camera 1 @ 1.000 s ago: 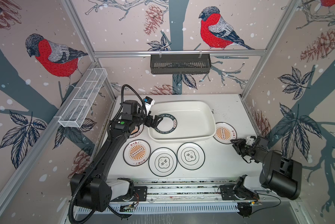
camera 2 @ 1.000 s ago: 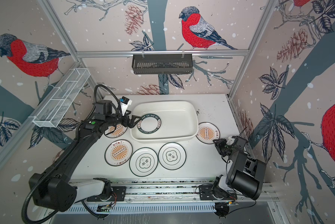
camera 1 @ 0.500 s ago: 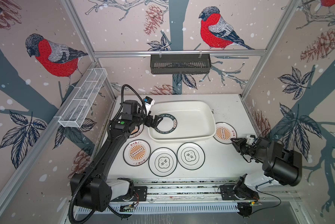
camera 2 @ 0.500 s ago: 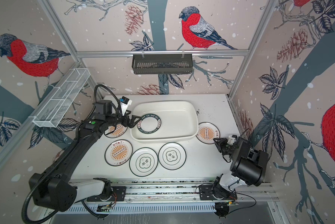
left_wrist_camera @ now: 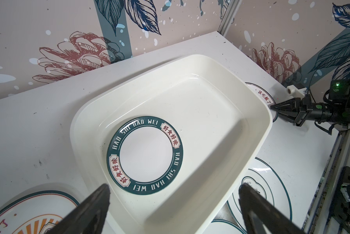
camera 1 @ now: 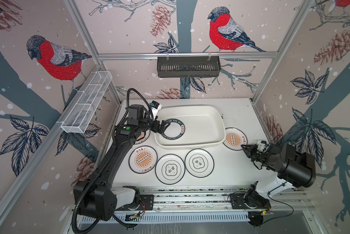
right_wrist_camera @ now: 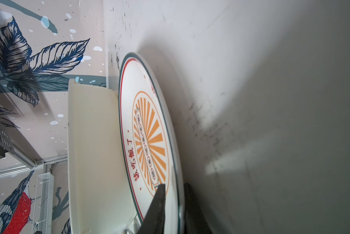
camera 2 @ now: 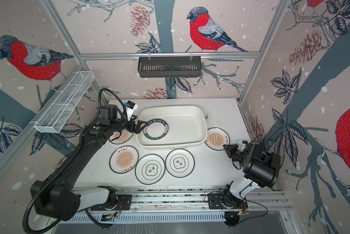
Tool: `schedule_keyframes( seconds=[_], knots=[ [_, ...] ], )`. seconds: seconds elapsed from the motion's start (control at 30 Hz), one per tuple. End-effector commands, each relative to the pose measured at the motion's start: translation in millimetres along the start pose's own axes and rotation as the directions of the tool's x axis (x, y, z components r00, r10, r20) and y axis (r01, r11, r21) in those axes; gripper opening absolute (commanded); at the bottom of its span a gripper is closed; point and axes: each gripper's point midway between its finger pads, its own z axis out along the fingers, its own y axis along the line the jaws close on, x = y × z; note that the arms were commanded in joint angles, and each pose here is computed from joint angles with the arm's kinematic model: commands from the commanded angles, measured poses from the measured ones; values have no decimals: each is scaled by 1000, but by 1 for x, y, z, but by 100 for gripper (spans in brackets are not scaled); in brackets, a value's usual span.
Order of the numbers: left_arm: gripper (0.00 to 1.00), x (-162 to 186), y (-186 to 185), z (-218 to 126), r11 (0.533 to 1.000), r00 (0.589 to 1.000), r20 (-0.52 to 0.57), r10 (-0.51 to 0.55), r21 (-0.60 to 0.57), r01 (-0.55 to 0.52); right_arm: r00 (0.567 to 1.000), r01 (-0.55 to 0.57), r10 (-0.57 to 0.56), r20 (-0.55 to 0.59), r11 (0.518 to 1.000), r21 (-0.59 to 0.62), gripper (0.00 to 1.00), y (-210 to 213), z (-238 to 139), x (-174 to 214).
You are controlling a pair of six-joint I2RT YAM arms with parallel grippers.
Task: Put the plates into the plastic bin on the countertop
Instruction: 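Lift the sunburst plate upright with the right gripper, drawing it back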
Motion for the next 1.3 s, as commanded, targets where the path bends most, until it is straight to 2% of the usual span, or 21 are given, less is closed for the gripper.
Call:
schedule_keyframes(
  seconds=[0.0,0.5,0.77,1.0,1.27],
  knots=[
    [98,-4,-1,0,1000,1000,11,12,2,-12,997,-82,80,18,991,106,17,-26,0,5],
    [98,-6,-1,-1,1000,1000,14,12,-1,-12,996,-87,85,32,993,76,4,-23,-1,-3],
    [98,-6,0,-2,1000,1000,11,15,-6,-15,995,-75,71,64,996,57,3,-13,-9,-19],
    [98,-5,0,-2,1000,1000,11,13,-5,-13,992,-31,23,123,998,59,2,7,-26,-47],
    [98,-6,0,-2,1000,1000,12,16,-8,-16,983,40,-42,179,999,15,2,52,-46,-70]
  ],
)
